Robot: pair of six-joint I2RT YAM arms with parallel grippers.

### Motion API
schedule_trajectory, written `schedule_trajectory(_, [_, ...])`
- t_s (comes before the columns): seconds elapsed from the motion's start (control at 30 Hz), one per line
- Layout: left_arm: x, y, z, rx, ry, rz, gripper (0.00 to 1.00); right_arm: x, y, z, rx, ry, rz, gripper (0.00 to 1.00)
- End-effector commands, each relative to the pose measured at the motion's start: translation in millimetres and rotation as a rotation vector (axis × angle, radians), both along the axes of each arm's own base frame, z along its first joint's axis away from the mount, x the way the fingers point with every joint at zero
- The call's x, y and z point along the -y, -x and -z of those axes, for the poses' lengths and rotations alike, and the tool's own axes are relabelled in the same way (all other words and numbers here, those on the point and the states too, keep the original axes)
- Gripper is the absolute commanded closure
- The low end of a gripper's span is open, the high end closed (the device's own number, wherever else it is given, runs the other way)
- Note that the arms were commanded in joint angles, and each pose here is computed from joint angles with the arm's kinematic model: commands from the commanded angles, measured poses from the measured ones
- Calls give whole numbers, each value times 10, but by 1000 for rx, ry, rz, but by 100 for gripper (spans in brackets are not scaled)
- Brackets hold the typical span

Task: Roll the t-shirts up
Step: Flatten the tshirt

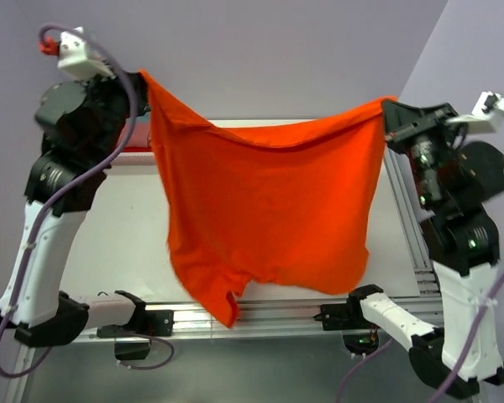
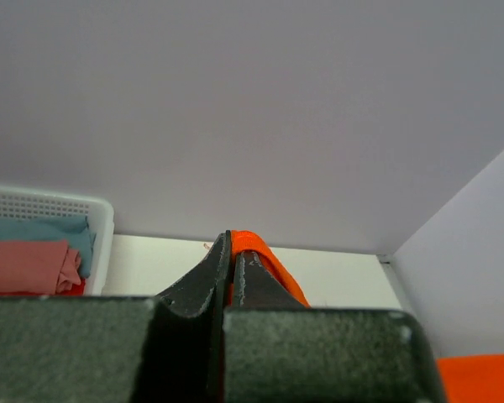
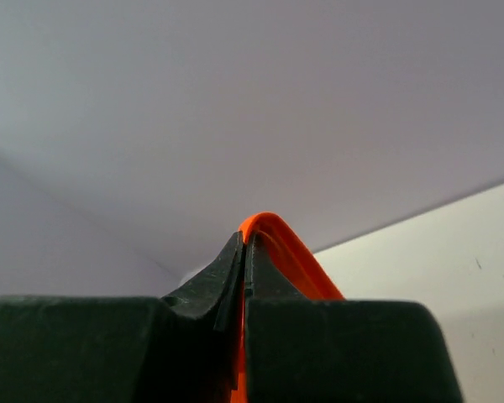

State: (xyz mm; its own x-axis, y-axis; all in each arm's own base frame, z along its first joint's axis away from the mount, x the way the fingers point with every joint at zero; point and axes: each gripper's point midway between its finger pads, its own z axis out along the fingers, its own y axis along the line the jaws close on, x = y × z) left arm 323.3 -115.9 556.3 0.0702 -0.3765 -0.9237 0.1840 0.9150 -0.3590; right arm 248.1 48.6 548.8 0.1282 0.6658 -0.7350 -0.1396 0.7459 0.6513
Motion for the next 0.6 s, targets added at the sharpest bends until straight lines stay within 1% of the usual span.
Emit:
schedule_trajectory(0.0, [36, -277, -355, 112, 20, -51, 100, -20, -451, -23, -3, -9, 44, 100])
schedule_trajectory(0.03, [53, -371, -382, 113, 12, -64, 100, -55, -542, -41, -6, -26, 34, 100])
schedule_trajectory(0.07, [62, -461, -427, 118, -2, -76, 100, -18, -595, -174, 19, -43, 36, 100])
schedule_trajectory(0.1, [65, -591, -635, 157, 10, -91, 100, -224, -836, -154, 2, -36, -75, 100])
schedule_trajectory(0.13, [66, -646, -688, 156, 2, -94, 100, -276, -943, -226, -5, -102, -138, 100])
schedule_trajectory(0.17, [73, -670, -816, 184, 11, -85, 100, -61, -929, -589, 67, -132, -130, 100])
schedule_trajectory(0.2, [20, -706, -1037, 247, 25, -92, 100, -124, -1211, -555, 42, -136, -250, 100])
schedule_trajectory(0.23, [-14, -709, -1150, 290, 33, -105, 100, -62, -1272, -679, 52, -210, -284, 100])
schedule_trajectory(0.27, [-28, -700, -1228, 324, 34, -111, 100, 76, -1173, -1003, 128, -207, -292, 100])
schedule_trajectory(0.3, [-3, -744, -1125, 311, 16, -106, 100, 71, -1424, -916, 96, -214, -357, 100])
schedule_trajectory(0.33, [3, -766, -1067, 309, 16, -107, 100, 107, -1471, -942, 90, -232, -376, 100])
schedule_trajectory(0.37, [2, -763, -1097, 342, 33, -107, 100, 121, -1498, -965, 88, -232, -388, 100])
schedule_trajectory(0.4, [20, -865, -874, 295, 14, -110, 100, 184, -1649, -812, 47, -248, -389, 100])
schedule_trajectory(0.43, [44, -930, -787, 279, 9, -104, 100, 144, -1675, -721, 31, -247, -426, 100])
schedule_trajectory(0.47, [67, -989, -692, 256, 6, -95, 100, 194, -1934, -240, -69, -303, -424, 100])
schedule_trajectory(0.5, [125, -1121, -474, 206, -19, -85, 100, 139, -1797, -334, 1, -289, -447, 100])
schedule_trajectory(0.53, [215, -1175, -337, 178, -31, -47, 100, 158, -1828, -169, -11, -304, -437, 100])
schedule_trajectory(0.57, [232, -1150, -304, 177, -12, -33, 100, 207, -1974, 365, -105, -352, -410, 100])
